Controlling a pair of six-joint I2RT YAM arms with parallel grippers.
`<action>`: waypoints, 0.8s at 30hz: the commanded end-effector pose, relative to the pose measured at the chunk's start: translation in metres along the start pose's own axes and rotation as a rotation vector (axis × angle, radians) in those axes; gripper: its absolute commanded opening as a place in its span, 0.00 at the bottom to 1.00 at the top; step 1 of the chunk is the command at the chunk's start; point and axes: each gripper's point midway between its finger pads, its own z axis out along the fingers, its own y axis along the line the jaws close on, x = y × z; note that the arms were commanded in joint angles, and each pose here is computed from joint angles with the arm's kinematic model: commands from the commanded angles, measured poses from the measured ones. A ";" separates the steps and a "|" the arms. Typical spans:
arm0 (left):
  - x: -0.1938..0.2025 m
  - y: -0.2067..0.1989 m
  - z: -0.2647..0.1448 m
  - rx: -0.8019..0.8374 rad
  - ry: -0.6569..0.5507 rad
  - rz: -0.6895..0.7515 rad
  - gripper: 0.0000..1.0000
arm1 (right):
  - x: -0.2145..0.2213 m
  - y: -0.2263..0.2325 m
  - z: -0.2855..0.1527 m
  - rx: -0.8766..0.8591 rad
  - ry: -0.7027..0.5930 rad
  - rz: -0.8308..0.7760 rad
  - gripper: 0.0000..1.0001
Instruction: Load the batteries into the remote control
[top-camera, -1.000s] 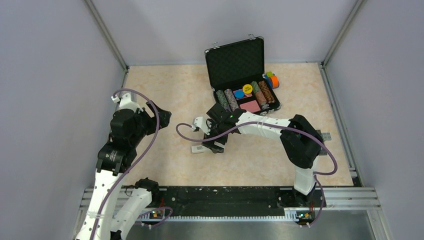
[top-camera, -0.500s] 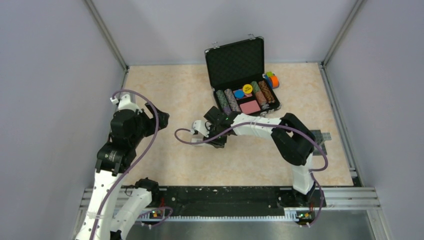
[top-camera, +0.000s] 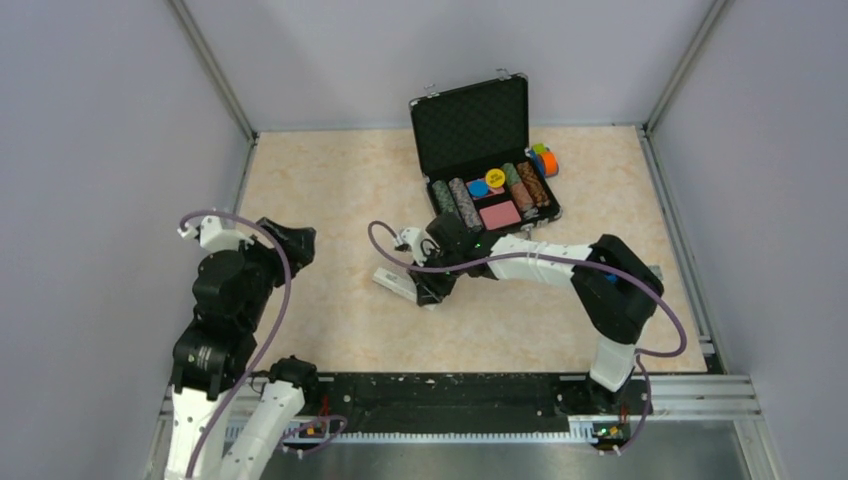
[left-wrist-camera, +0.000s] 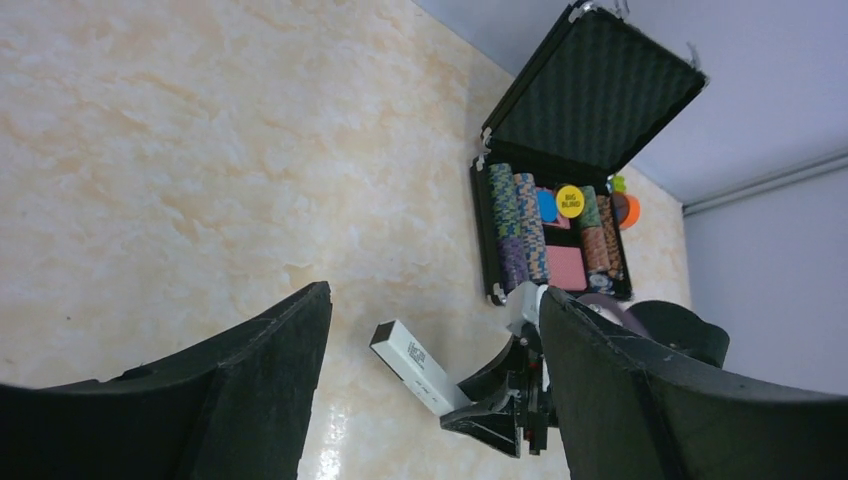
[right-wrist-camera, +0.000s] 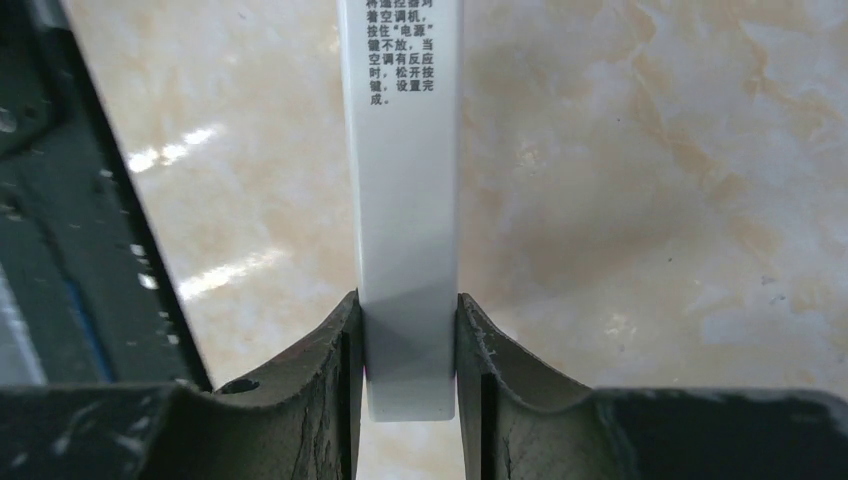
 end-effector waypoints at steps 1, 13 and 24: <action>0.002 0.010 -0.002 -0.021 -0.067 -0.161 0.80 | -0.072 0.033 -0.038 -0.187 -0.337 0.209 0.16; 0.054 -0.056 0.018 0.412 0.158 -0.075 0.82 | -0.159 0.093 -0.118 -0.693 -0.655 0.570 0.15; 0.033 -0.113 0.004 0.679 0.184 -0.231 0.79 | -0.191 0.130 -0.188 -0.993 -0.695 0.684 0.15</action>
